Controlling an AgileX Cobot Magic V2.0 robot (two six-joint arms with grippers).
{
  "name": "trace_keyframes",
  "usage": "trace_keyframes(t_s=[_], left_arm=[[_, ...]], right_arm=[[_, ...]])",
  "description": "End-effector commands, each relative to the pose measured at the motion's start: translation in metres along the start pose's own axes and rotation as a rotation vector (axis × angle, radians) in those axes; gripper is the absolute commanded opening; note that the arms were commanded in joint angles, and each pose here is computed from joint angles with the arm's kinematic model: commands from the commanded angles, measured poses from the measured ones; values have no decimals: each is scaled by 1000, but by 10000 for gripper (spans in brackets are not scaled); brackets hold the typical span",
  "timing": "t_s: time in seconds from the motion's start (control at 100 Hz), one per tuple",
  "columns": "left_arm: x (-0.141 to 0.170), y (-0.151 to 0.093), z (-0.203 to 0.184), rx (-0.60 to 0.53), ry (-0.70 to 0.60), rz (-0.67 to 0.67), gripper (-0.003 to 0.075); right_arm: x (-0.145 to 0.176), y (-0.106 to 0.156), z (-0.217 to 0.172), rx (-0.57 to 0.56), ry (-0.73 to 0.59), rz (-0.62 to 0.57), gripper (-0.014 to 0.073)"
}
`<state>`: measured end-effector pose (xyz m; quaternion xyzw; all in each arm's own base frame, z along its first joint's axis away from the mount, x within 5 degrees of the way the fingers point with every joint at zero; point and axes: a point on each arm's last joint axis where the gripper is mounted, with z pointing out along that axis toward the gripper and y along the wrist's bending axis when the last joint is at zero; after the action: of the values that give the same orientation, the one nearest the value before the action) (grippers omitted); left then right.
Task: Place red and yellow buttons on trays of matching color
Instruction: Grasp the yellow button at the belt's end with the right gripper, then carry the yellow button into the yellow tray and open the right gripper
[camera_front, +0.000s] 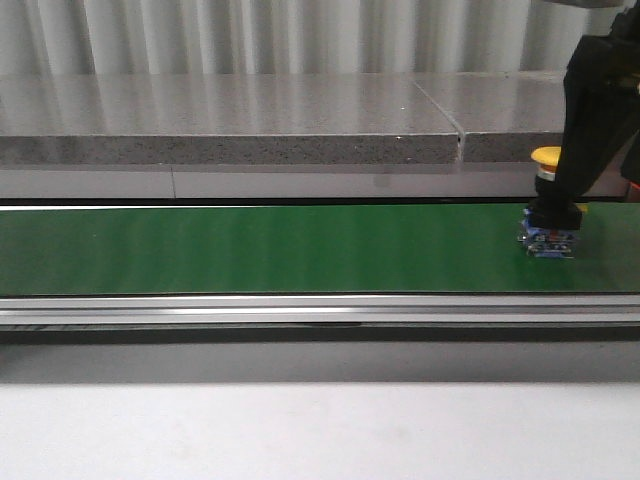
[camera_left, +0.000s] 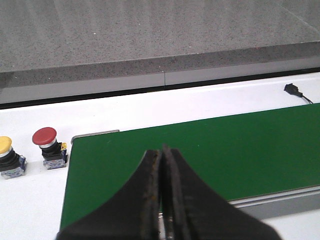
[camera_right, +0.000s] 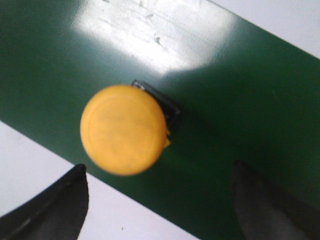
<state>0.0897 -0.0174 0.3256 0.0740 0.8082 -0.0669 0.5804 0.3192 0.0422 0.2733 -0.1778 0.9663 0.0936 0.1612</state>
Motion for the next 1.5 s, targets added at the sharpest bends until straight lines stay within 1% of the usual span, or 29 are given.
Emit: trace_keyframes(t_s=[0.0,0.18,0.23,0.3,0.31,0.37,0.39,0.44,0.46,0.48,0.5,0.51,0.54,0.57,0.61,0.68,0.78,0.92,1.04,1.11,1.32,1.49], left_arm=[[-13,0,-3,-9,-85,-20,-20],[-13,0,-3,-9,-85,-20,-20],[-13,0,-3,-9,-85,-20,-20],[-13,0,-3,-9,-85,-20,-20],[-13,0,-3,-9,-85,-20,-20],[-13,0,-3,-9,-85,-20,-20],[-13,0,-3,-9,-85,-20,-20],[-13,0,-3,-9,-85,-20,-20],[-13,0,-3,-9,-85,-20,-20],[-13,0,-3,-9,-85,-20,-20],[-13,0,-3,-9,-85,-20,-20],[-13,0,-3,-9,-85,-20,-20],[-13,0,-3,-9,-85,-20,-20],[-13,0,-3,-9,-85,-20,-20],[-13,0,-3,-9,-85,-20,-20],[-13,0,-3,-9,-85,-20,-20],[-13,0,-3,-9,-85,-20,-20],[-13,0,-3,-9,-85,-20,-20],[-13,0,-3,-9,-85,-20,-20],[-13,0,-3,-9,-85,-20,-20],[-13,0,-3,-9,-85,-20,-20],[-13,0,-3,-9,-85,-20,-20]], right_arm=[[-10,-1,-9,27,-102,-11,582],[-15,-5,0,39,-120,-5,580],[-16,-6,3,39,-116,-3,568],[-16,-7,7,39,-112,-1,512],[-17,-7,7,40,-113,-1,487],[-17,-8,9,38,-108,1,422],[-16,-8,9,37,-107,1,382],[-16,-8,9,35,-102,2,316],[-16,-7,9,34,-99,2,273],[-15,-7,9,32,-95,2,253],[-15,-7,9,30,-92,2,215],[-15,-7,9,30,-90,2,215],[-14,-7,9,26,-82,4,176],[-13,-7,9,23,-75,11,153],[-12,-7,7,23,-72,19,143],[-10,-7,2,32,-68,21,143],[-7,-15,-14,66,-109,71,143],[6,-43,-47,134,-195,206,143],[25,-75,-70,200,-238,333,143],[40,-98,-81,243,-256,427,143],[80,-155,-105,375,-352,699,143],[107,-186,-116,454,-401,839,143]])
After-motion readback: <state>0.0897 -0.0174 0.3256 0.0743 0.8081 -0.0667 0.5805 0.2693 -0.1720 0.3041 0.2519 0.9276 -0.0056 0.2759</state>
